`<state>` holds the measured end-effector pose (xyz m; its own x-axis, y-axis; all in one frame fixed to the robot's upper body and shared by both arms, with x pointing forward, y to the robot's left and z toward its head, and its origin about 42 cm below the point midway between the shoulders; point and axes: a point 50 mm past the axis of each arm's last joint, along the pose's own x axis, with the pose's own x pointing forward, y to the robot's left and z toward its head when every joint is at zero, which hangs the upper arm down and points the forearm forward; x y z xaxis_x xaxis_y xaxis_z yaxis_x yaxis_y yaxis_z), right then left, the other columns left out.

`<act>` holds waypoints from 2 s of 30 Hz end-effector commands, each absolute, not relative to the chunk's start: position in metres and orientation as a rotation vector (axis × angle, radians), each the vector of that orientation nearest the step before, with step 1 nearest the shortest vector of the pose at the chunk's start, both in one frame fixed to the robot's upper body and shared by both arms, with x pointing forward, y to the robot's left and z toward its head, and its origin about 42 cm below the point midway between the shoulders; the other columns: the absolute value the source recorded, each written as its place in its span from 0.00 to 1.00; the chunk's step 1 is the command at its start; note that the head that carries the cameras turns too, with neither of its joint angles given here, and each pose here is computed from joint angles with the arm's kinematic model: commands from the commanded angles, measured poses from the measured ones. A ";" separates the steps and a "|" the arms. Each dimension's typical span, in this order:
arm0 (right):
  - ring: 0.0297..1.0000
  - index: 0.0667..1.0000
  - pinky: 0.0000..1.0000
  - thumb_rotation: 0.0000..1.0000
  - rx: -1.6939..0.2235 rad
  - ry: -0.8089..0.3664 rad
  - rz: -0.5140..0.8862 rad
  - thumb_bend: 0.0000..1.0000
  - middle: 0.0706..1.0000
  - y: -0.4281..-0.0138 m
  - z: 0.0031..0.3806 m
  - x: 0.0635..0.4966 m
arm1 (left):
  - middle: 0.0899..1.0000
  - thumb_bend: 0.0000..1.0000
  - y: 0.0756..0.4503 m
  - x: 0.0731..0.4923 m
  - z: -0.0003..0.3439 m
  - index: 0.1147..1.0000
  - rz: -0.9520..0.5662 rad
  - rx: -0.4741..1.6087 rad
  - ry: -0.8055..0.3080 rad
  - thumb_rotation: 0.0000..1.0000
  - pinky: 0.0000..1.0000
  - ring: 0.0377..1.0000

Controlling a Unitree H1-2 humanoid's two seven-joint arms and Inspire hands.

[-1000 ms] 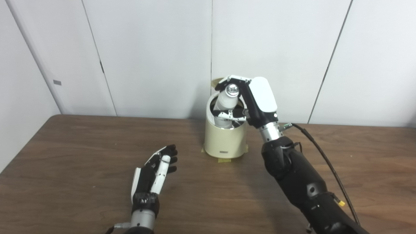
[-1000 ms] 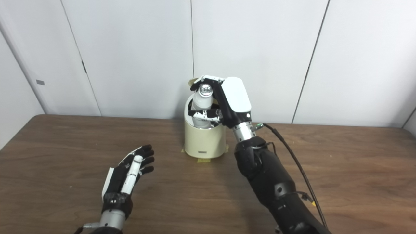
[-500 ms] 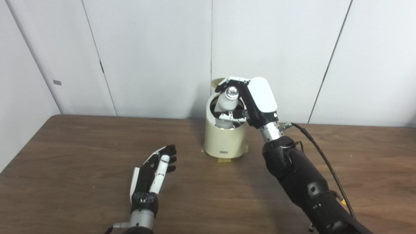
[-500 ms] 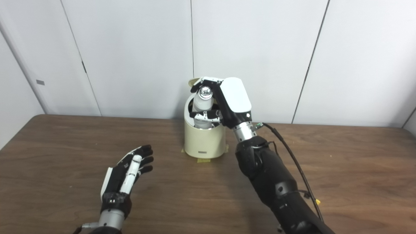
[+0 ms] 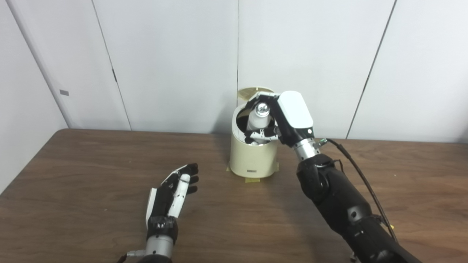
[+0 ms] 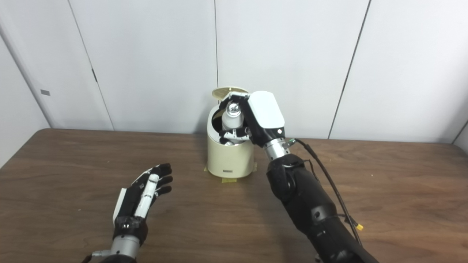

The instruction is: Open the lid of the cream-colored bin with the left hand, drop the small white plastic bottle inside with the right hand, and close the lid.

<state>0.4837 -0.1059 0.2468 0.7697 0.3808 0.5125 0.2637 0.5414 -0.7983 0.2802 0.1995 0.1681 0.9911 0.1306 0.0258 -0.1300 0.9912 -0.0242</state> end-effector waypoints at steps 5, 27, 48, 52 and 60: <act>0.80 0.72 0.74 0.15 -1.090 -0.698 0.116 0.91 0.81 -0.105 0.264 0.489 | 0.76 0.47 0.198 0.283 0.183 0.72 0.123 -0.025 -0.097 0.71 0.75 0.77; 0.83 0.68 0.72 0.16 -1.096 -0.678 0.094 0.90 0.83 -0.110 0.260 0.487 | 0.75 0.49 0.198 0.284 0.183 0.72 0.121 -0.032 -0.097 0.66 0.75 0.77; 0.39 0.46 0.36 0.00 -0.824 -0.881 0.020 0.50 0.45 -0.123 0.273 0.460 | 0.75 0.44 0.204 0.287 0.179 0.72 0.108 -0.011 -0.088 0.65 0.74 0.76; 0.40 0.46 0.38 0.00 -0.800 -0.887 0.003 0.50 0.44 -0.128 0.279 0.451 | 0.76 0.43 0.206 0.288 0.179 0.72 0.100 -0.008 -0.087 0.64 0.75 0.76; 0.40 0.46 0.37 0.00 -0.677 -0.863 -0.089 0.50 0.46 -0.154 0.280 0.435 | 0.76 0.40 0.208 0.292 0.177 0.72 0.092 -0.011 -0.088 0.60 0.75 0.77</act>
